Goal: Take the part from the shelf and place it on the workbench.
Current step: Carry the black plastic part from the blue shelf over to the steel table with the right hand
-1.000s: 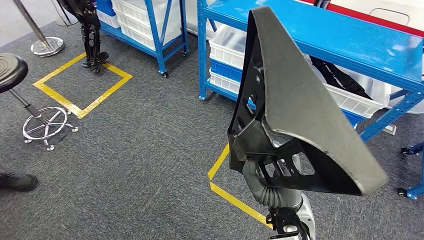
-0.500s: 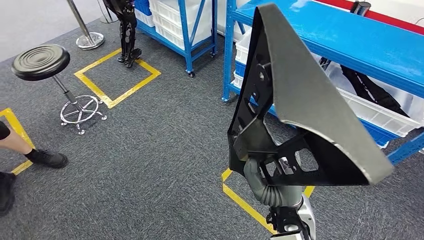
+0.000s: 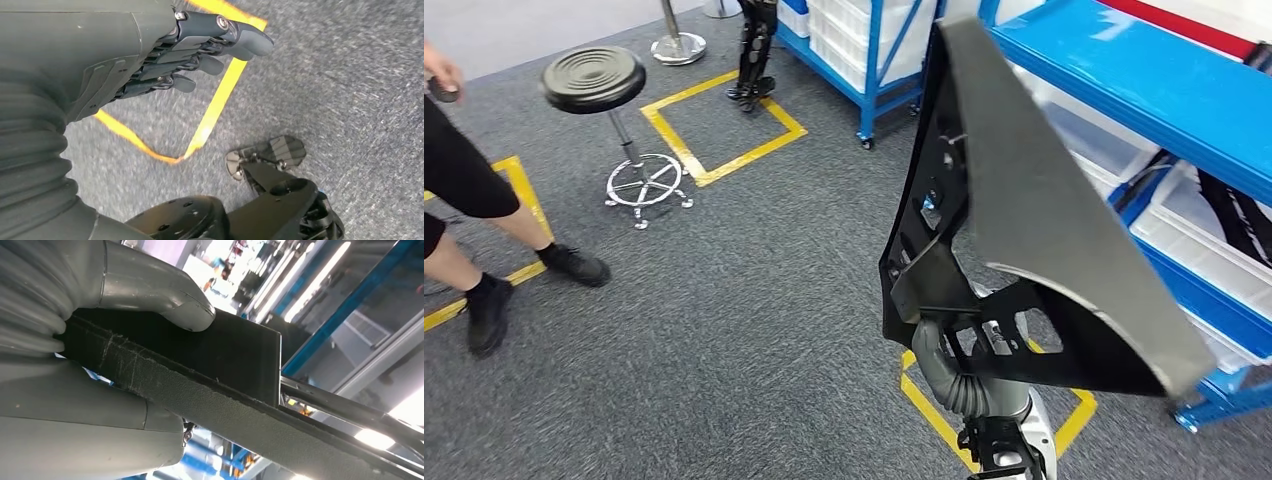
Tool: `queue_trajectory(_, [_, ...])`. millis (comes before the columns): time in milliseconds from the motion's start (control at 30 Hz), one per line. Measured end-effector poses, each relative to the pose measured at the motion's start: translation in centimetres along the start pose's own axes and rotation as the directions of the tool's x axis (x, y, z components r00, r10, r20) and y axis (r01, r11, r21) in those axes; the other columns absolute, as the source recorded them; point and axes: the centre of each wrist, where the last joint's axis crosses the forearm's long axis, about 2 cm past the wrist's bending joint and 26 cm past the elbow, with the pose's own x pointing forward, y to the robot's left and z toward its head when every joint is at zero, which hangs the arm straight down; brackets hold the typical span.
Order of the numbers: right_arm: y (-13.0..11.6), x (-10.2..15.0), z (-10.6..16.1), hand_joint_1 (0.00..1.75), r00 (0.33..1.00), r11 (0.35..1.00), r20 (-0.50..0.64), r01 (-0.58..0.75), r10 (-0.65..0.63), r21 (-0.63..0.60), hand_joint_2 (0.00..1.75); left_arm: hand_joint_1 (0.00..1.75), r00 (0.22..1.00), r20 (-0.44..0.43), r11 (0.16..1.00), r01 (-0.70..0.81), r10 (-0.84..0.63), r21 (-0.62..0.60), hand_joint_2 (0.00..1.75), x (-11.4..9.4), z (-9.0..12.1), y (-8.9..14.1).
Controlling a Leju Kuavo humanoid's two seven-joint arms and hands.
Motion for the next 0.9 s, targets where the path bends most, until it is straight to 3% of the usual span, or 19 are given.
queue_trajectory(900, [-0.13,-0.02,0.27,1.75,1.0,1.0,-0.008,-0.005,0.005,-0.004,1.75,0.0,1.0,0.026,1.0,0.004,-0.003,-0.007,1.75,-0.4,0.14,0.12])
